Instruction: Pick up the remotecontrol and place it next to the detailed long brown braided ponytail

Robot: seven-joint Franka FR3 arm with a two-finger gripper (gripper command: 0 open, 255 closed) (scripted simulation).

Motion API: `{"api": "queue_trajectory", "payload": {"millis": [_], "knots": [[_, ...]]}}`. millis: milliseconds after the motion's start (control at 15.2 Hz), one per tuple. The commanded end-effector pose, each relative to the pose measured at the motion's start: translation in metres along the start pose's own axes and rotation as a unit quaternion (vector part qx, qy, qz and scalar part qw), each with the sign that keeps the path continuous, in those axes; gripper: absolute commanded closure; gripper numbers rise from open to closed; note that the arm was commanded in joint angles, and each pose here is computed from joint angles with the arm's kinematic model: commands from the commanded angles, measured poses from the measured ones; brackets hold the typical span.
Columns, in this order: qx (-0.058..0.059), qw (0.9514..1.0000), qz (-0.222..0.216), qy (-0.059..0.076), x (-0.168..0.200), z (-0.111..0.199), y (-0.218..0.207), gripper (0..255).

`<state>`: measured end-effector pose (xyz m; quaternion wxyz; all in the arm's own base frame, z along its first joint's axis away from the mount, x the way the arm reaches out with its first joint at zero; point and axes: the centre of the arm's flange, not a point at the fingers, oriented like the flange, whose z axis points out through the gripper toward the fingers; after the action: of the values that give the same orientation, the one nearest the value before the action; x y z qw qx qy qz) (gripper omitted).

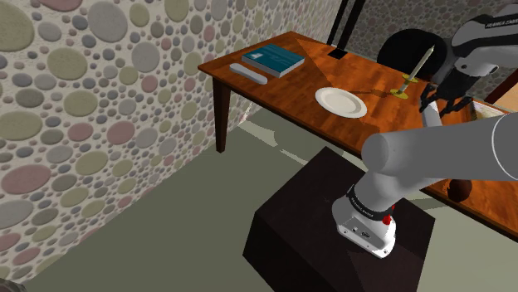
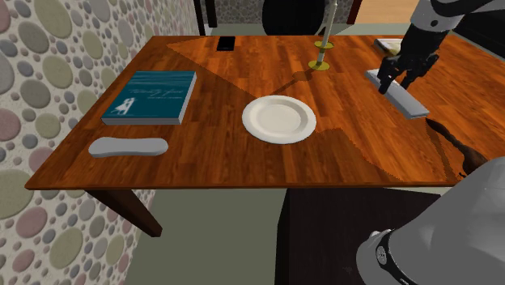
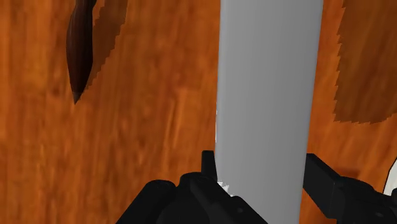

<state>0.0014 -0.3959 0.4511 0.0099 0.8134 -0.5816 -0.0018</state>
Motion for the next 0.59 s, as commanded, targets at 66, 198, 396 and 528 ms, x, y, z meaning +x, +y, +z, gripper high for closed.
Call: {"api": "queue_trajectory", "payload": {"millis": [66,198,396,528], "knots": [[0.000,1.0000,0.000,0.000,-0.001,0.016,0.002,255],[0.000,1.0000,0.000,0.000,-0.001,0.027,0.002,255],[0.000,1.0000,0.000,0.000,-0.001,0.042,0.002,255],[0.000,1.0000,0.000,0.000,-0.001,0.053,0.001,255]]}}
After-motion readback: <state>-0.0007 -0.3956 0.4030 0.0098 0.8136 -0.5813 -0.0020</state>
